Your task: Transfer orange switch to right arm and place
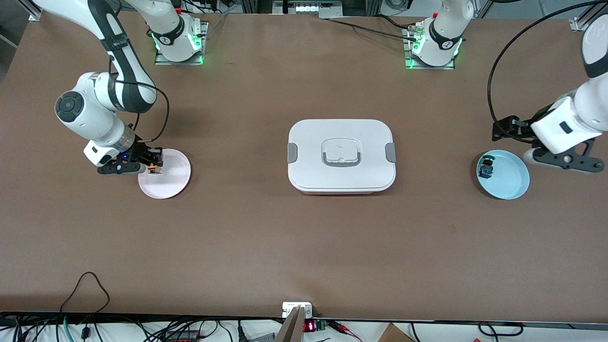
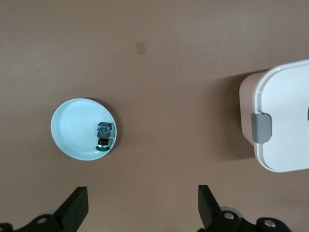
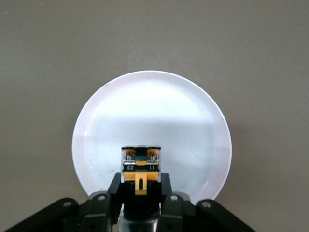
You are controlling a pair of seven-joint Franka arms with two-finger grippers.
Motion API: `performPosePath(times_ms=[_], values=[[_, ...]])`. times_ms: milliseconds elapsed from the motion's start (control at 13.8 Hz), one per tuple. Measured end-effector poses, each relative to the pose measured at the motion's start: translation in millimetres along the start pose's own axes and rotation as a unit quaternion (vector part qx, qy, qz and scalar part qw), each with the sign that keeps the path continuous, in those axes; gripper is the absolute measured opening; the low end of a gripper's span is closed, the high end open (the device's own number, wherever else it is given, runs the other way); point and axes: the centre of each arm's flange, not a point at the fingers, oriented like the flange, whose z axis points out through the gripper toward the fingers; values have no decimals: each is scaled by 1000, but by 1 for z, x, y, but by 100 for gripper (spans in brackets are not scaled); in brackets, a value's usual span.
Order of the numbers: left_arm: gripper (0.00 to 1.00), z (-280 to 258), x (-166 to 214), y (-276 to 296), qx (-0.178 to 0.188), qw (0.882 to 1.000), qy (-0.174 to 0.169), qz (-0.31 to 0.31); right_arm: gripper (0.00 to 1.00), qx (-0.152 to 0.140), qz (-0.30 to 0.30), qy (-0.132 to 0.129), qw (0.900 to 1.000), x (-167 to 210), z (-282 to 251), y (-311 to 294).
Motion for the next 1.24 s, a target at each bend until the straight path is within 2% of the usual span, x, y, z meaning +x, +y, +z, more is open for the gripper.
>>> performPosePath(times_ms=[218,363,581,799,872,1235], values=[[100,-24,-17,4,14,996,20,-88,34,-3,1,8,1000,0,23,2],[100,-40,-32,13,19,993,35,-113,34,-5,2,11,1000,0,35,3],[100,-33,-37,7,21,993,44,-112,34,-7,3,15,1000,-1,47,5],[100,-19,-31,0,23,995,67,-65,34,-9,4,22,1000,-2,57,6],[100,-16,-31,-4,23,996,67,-60,39,-9,4,23,1000,-2,60,7],[100,-18,-34,-6,24,996,70,-50,87,-9,10,35,999,5,42,5]])
